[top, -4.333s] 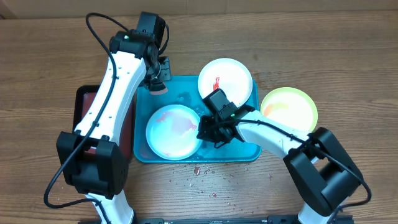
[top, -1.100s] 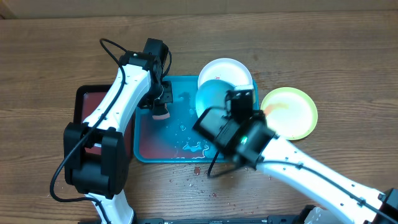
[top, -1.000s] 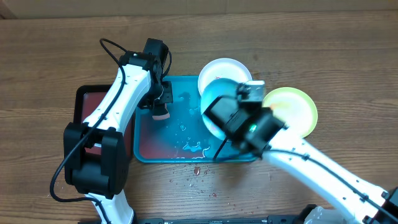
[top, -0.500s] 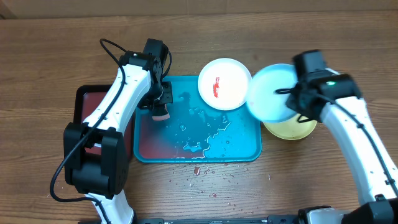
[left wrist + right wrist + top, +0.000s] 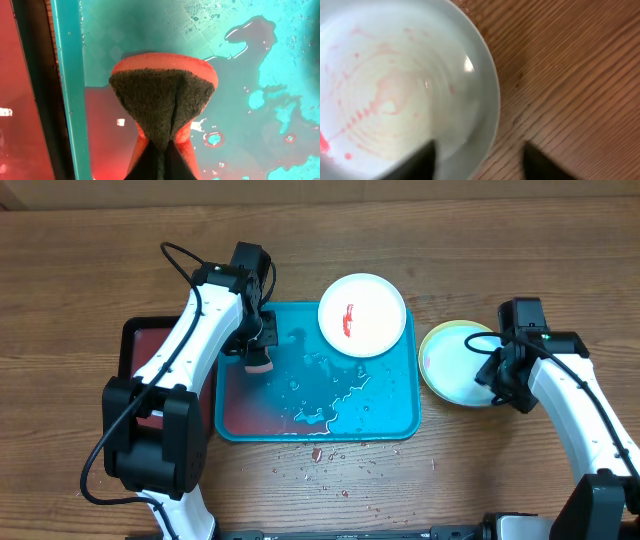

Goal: Clean dirty plates on tray and stack at the side
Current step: 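Move right gripper to the remaining white plate and grasp its rim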

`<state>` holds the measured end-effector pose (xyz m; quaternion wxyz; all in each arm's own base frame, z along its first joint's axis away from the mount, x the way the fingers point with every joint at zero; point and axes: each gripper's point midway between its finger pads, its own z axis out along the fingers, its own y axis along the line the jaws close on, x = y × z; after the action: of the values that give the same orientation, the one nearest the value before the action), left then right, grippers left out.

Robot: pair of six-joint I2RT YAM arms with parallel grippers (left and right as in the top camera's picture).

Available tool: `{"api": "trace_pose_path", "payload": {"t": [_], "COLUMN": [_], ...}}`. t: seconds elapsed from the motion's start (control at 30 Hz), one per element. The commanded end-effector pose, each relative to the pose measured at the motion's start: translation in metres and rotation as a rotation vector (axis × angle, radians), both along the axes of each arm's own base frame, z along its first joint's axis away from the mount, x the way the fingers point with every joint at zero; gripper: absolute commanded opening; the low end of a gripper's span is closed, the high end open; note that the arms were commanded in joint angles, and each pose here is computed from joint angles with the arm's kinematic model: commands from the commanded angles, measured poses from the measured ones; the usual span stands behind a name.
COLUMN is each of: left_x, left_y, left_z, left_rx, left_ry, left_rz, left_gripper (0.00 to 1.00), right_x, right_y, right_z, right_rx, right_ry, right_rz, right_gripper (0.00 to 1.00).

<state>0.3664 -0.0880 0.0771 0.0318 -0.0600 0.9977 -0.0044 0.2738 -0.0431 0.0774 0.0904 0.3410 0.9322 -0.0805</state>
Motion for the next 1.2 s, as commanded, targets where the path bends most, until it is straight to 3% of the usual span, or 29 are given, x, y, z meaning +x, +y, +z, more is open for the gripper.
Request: {"api": "trace_pose_path", "payload": {"t": [0.0,0.17,0.4,0.63,1.17], "left_x": [-0.003,-0.003,-0.003,-0.003,-0.002], "left_y": [-0.003,-0.005,-0.008,-0.008,-0.008], "left_z": [-0.002,-0.002,-0.002,-0.002,-0.002], "left_rx": [-0.010,-0.010,-0.011,-0.010,-0.012], "left_ry": [0.009,0.008,0.005,0.005,0.001], "left_rz": [-0.006,-0.011,-0.018,-0.019,-0.019], "left_gripper": [0.04,0.04,0.04,0.04,0.04], "right_x": [0.010,0.033,0.077,0.091,0.098], "right_y": [0.012,0.039,0.123,0.136,0.195], "right_z": [0.006,0.028,0.073,0.063,-0.026], "right_rx": [0.060,0.200,0.570,0.426,0.382], "right_ry": [-0.033,-0.113,-0.344,-0.382,-0.235], "right_rz": [0.086,0.192,0.333,0.176,0.161], "right_gripper": [0.85,0.85,0.62,0.56,0.49]}}
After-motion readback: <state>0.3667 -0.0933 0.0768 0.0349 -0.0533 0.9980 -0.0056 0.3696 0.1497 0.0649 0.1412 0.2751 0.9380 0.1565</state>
